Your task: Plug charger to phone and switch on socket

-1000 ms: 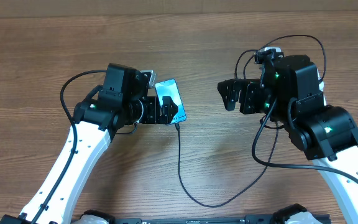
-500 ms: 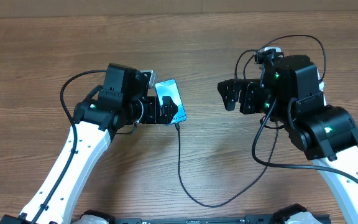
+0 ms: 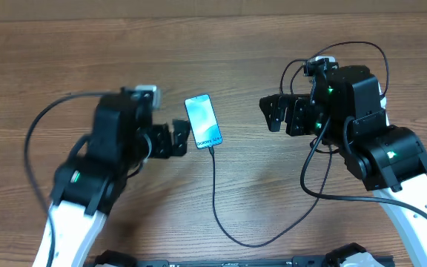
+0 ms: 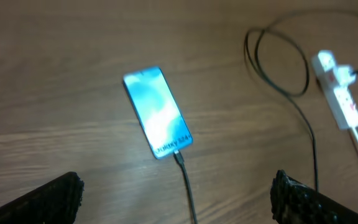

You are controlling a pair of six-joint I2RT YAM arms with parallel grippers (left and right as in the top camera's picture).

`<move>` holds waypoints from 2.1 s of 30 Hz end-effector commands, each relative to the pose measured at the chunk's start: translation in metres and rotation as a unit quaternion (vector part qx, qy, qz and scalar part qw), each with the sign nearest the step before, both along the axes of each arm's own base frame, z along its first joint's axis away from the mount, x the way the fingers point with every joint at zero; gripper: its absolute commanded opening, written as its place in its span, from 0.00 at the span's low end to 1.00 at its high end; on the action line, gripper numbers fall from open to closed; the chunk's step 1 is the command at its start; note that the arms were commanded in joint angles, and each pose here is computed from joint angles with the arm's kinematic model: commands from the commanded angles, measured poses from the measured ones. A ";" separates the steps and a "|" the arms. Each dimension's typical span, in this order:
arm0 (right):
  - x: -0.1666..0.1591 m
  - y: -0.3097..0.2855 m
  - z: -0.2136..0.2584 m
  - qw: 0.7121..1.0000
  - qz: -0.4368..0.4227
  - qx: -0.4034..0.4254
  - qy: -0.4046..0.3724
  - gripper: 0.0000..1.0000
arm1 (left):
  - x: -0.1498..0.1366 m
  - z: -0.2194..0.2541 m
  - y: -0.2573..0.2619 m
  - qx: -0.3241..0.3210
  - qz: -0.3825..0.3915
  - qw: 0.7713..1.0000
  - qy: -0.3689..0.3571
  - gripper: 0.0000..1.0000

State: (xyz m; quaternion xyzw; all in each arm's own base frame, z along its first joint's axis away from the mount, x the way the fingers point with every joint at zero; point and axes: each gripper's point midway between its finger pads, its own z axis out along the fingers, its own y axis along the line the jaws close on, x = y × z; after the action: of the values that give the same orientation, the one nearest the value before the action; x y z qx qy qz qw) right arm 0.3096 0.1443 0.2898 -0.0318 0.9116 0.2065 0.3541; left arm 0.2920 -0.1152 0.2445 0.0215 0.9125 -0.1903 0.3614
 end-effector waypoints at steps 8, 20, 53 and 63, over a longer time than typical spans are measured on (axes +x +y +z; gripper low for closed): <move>-0.001 0.000 0.005 1.000 0.002 0.000 -0.008 1.00 | -0.051 -0.008 0.075 -0.002 0.076 0.986 -0.147 0.99; -0.001 0.000 0.005 1.000 0.002 0.000 -0.008 1.00 | -0.076 -0.026 0.100 0.011 0.127 0.967 -0.220 1.00; -0.001 0.000 0.005 1.000 0.002 0.000 -0.008 1.00 | -0.050 -0.031 0.124 0.037 0.166 0.878 -0.447 0.99; -0.001 0.000 0.005 1.000 0.002 0.000 -0.008 1.00 | -0.050 -0.039 0.148 0.009 0.246 0.872 -0.422 1.00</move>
State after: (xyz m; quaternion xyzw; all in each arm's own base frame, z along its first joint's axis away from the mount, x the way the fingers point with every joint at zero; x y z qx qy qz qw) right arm 0.3091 0.1441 0.2892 -0.0317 0.9123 0.2060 0.3526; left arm 0.2433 0.0171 0.2113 -0.0705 0.6518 -0.0685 0.7520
